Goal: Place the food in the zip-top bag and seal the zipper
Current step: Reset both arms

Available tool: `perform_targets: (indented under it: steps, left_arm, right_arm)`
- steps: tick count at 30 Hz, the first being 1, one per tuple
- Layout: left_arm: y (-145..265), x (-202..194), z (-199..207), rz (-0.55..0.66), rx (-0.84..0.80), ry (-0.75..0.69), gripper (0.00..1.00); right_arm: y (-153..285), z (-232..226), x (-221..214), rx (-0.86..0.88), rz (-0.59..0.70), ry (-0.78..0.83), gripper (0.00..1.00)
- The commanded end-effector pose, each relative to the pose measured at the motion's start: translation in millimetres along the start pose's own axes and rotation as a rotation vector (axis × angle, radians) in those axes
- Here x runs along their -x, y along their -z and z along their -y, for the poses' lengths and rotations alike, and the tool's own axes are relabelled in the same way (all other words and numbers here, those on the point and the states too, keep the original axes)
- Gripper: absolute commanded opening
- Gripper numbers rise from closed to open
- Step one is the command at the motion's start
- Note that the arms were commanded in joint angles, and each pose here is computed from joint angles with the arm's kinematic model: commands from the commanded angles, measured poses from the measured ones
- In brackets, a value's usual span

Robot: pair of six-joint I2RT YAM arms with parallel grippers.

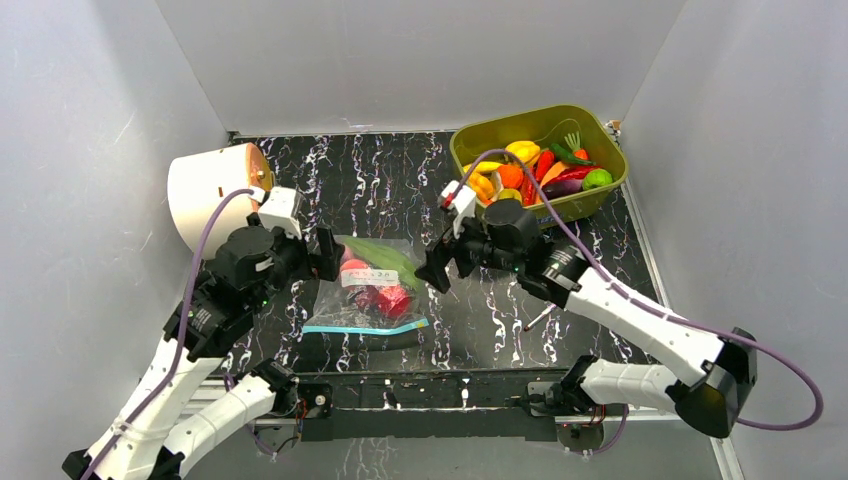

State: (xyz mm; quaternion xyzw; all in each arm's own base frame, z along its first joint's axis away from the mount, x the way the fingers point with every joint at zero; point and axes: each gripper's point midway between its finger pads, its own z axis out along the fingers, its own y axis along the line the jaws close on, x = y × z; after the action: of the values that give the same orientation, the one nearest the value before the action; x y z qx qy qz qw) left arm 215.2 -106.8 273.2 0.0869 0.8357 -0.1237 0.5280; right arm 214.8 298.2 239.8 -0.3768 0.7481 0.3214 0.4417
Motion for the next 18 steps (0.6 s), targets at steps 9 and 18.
perform_targets:
  steps: [9, 18]
  left_arm:
    - [42.5, 69.1, 13.2, 0.265, -0.111, -0.016, 0.99]
    - [37.3, 60.1, 11.9, 0.208, -0.092, 0.022, 0.98]
  right_arm:
    - [73.2, 32.2, 88.6, -0.318, 0.344, -0.316, 0.98]
    - [104.3, 50.6, 89.4, -0.456, 0.438, -0.466, 0.98]
